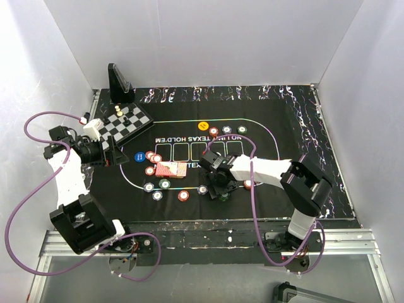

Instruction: Distribute texas hold em gaming equipment

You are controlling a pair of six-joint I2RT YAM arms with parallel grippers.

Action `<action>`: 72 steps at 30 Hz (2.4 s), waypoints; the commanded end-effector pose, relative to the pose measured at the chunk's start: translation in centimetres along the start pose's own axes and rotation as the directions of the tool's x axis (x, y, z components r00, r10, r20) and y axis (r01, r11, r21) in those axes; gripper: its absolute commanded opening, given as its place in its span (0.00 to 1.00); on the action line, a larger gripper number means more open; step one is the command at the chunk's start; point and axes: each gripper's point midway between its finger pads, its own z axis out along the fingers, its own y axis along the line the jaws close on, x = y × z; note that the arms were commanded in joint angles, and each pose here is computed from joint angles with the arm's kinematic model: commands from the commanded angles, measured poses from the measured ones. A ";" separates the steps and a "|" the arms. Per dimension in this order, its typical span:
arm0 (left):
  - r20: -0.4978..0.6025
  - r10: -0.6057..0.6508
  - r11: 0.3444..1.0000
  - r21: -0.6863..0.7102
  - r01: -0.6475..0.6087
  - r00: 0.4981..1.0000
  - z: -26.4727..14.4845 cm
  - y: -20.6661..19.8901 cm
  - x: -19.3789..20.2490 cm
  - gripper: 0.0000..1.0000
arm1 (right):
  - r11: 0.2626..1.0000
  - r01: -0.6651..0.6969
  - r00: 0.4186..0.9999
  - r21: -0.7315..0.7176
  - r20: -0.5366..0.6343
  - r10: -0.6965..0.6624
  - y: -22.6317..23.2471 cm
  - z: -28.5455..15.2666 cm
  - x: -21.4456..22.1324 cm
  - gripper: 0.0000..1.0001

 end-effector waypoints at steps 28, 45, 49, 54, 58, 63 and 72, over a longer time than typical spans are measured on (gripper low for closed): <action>0.074 0.045 0.999 -0.010 -0.044 0.996 -1.0 -0.7 -1.9 1.00 | 0.994 -0.099 0.988 -0.044 0.115 0.103 -2.6 -4.7 -0.4 0.01; 0.084 0.054 0.998 0.006 -0.055 0.995 -1.3 -0.9 -2.7 1.00 | 0.909 -0.391 0.920 0.146 0.028 0.392 -10.3 -2.5 5.2 0.01; 0.082 0.051 0.999 0.008 -0.052 0.995 -1.3 -1.0 -2.7 1.00 | 0.904 -0.401 0.916 0.149 0.032 0.401 -10.5 -2.4 5.0 0.01; 0.078 0.051 0.999 0.008 -0.052 0.996 -1.2 -1.0 -2.5 1.00 | 0.901 -0.402 0.914 0.162 0.021 0.404 -10.6 -1.9 4.8 0.11; 0.074 0.044 0.999 0.012 -0.045 0.996 -1.1 -1.0 -2.2 1.00 | 0.898 -0.410 0.911 0.159 0.016 0.413 -10.4 -1.7 4.9 0.46; 0.078 0.051 0.999 0.007 -0.052 0.996 -1.2 -1.0 -2.4 1.00 | 0.895 -0.421 0.907 0.145 0.049 0.419 -10.5 -2.6 4.4 0.70; 0.045 0.178 0.984 -0.023 -0.177 0.983 -0.3 -2.1 -2.4 1.00 | 0.902 -0.429 0.895 0.053 0.157 0.417 -9.9 -7.6 1.2 0.79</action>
